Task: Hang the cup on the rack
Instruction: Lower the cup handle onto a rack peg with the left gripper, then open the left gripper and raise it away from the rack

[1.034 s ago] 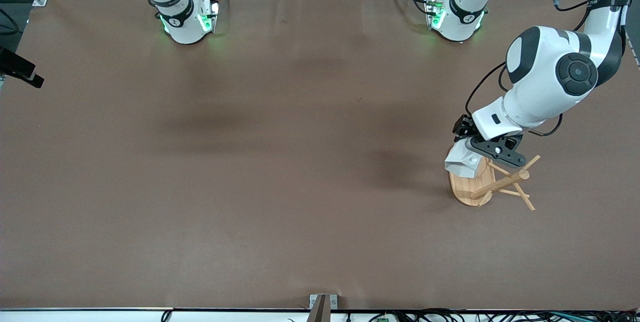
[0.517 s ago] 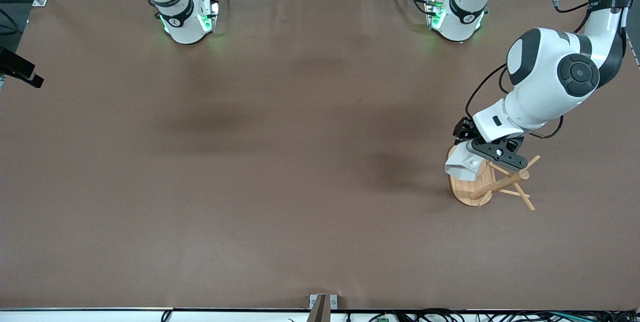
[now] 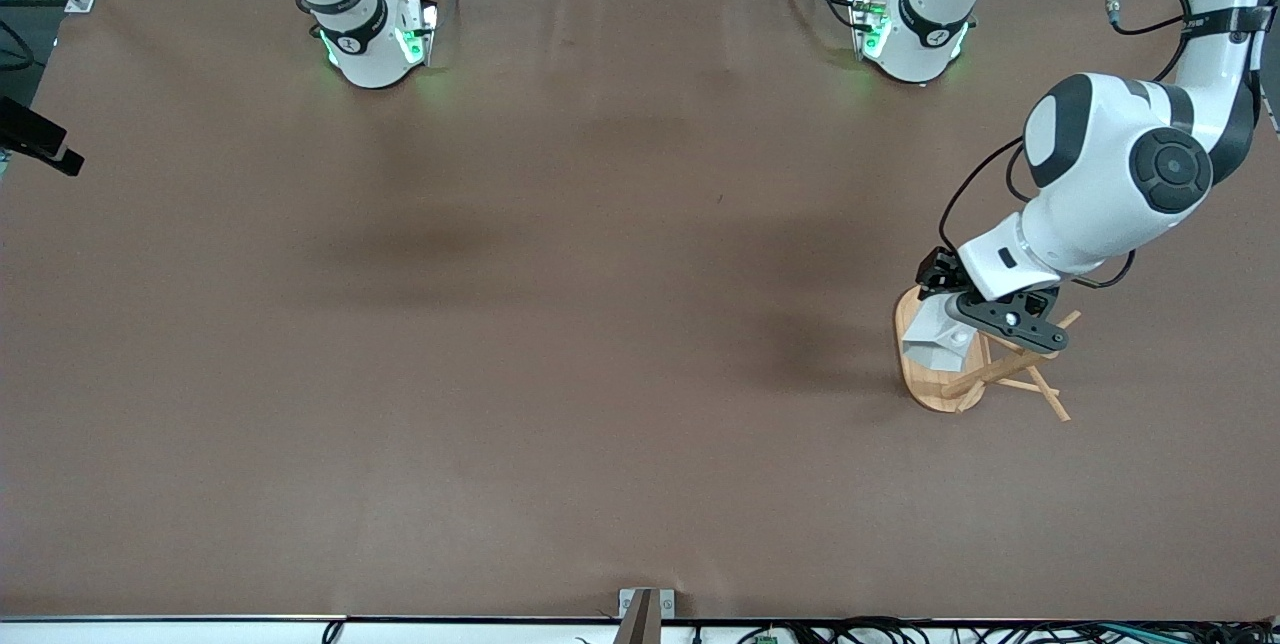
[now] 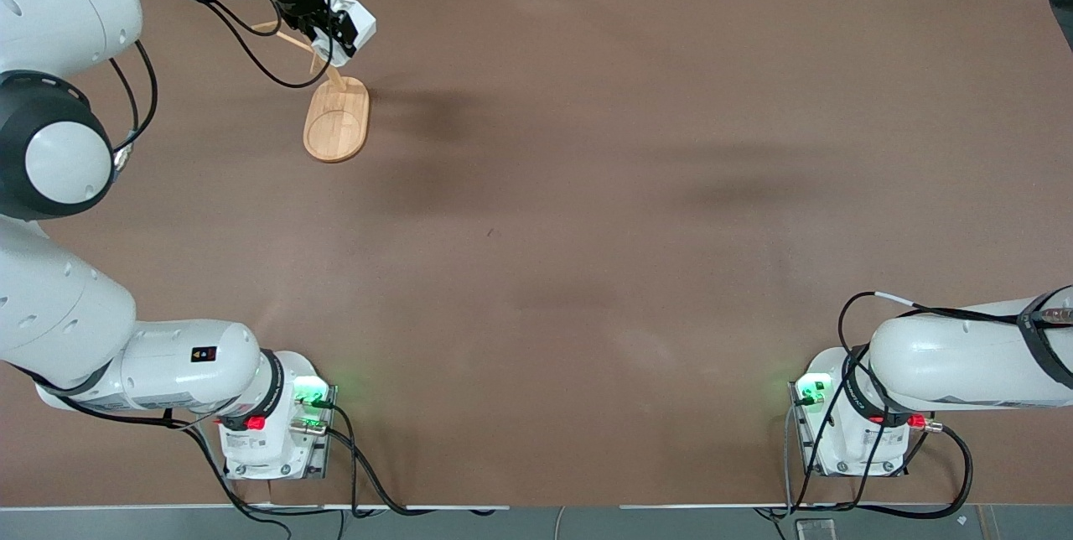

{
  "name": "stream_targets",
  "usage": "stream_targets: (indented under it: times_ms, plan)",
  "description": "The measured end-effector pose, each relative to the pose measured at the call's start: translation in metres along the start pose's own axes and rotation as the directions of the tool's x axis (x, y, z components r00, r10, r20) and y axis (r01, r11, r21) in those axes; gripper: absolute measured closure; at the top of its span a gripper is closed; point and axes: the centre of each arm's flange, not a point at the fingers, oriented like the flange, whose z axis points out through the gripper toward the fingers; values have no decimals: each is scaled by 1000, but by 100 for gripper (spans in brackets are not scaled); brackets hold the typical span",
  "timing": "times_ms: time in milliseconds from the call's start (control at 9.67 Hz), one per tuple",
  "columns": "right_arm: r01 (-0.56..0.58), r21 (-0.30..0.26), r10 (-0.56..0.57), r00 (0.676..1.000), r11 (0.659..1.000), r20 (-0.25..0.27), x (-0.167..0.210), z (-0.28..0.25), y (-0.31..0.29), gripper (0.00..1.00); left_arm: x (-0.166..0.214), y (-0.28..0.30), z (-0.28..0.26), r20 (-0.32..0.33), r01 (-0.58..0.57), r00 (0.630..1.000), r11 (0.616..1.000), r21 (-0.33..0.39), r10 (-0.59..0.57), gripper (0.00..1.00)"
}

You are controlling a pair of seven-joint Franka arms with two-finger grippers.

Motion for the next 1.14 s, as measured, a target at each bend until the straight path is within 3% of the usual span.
stream_targets:
  times_ms: [828, 1034, 1138]
  plan:
    - [-2, 0, 2, 1000, 1000, 0, 0, 0, 1, 0, -3, -27, 11, 5, 45, 999, 999, -6, -45, 25]
    - [-3, 0, 3, 1000, 1000, 0, 0, 0, 2, 0, 0, -28, 6, -7, 56, 998, 998, -6, -56, 1]
    - [-4, 0, 4, 1000, 1000, 0, 0, 0, 2, 0, 2, -27, -1, -21, 82, 996, 997, -4, -82, 0]
